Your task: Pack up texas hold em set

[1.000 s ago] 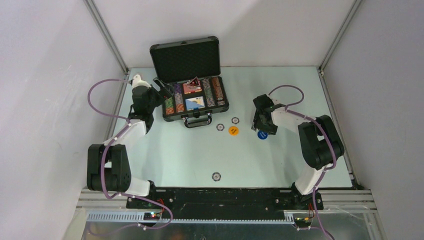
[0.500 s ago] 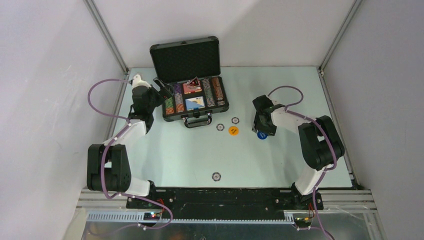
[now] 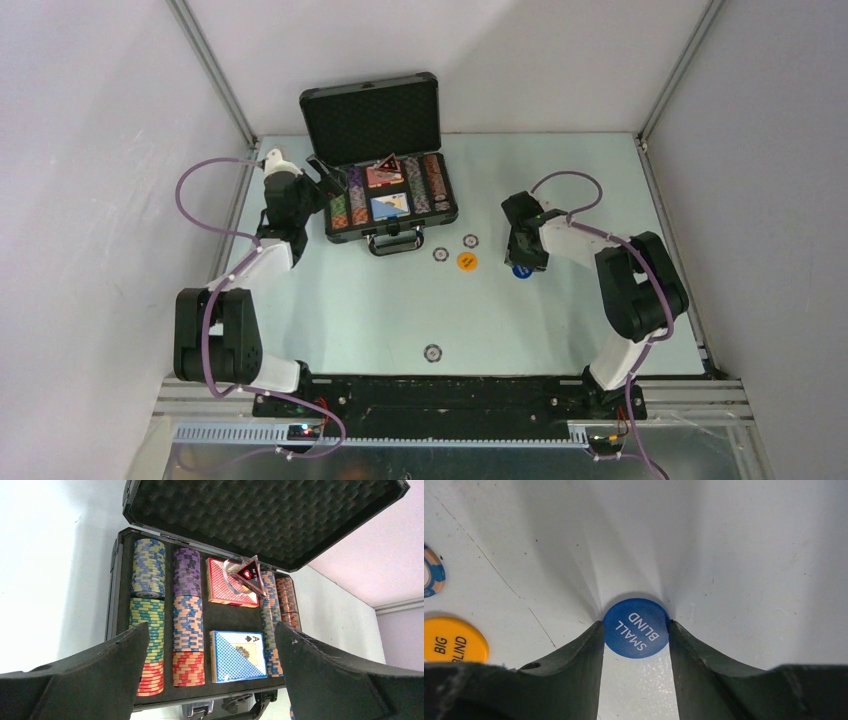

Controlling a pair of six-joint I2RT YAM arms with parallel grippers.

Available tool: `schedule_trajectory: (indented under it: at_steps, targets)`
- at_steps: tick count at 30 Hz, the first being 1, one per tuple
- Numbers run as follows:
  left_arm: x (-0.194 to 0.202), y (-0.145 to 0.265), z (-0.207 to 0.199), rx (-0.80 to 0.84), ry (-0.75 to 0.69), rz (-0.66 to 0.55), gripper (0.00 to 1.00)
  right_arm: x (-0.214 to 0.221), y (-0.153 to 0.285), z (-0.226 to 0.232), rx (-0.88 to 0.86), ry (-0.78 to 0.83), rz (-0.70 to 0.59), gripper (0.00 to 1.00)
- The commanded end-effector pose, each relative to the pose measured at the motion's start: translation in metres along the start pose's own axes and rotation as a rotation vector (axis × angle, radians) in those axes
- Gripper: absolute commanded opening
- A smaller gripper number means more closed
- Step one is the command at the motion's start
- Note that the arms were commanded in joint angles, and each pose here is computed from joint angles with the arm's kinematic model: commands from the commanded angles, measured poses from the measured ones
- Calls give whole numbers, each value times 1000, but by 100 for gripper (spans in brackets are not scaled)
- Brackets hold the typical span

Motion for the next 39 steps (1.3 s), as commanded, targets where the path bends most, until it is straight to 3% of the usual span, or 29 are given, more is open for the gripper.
schedule_trajectory:
  at_steps: [1,16,25,34,39]
  targets:
    - [-18,-3,-10,40,-14,-48,100,11,3,-3,40,103,-2,47]
    - [-18,-3,-10,37,-17,-48,100,-22,44,62,-98,143,-103,51]
    - [-18,-4,-10,39,-15,-47,100,-12,18,9,-5,14,-25,67]
    - [-18,-3,-10,40,-17,-46,100,-1,0,-8,18,-14,25,68]
    - [-18,-4,-10,41,-15,-47,100,2,-4,-11,17,-10,44,62]
Point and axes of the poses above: each gripper's point midway between its finger pads, its own y axis back along the fingers, its own z axis along the line the jaws close on, x = y × z, the point moved 8 cm from there along y, back along the fingers, and after that the axes turned 11 degrees about -y, right-handed, at the moved point
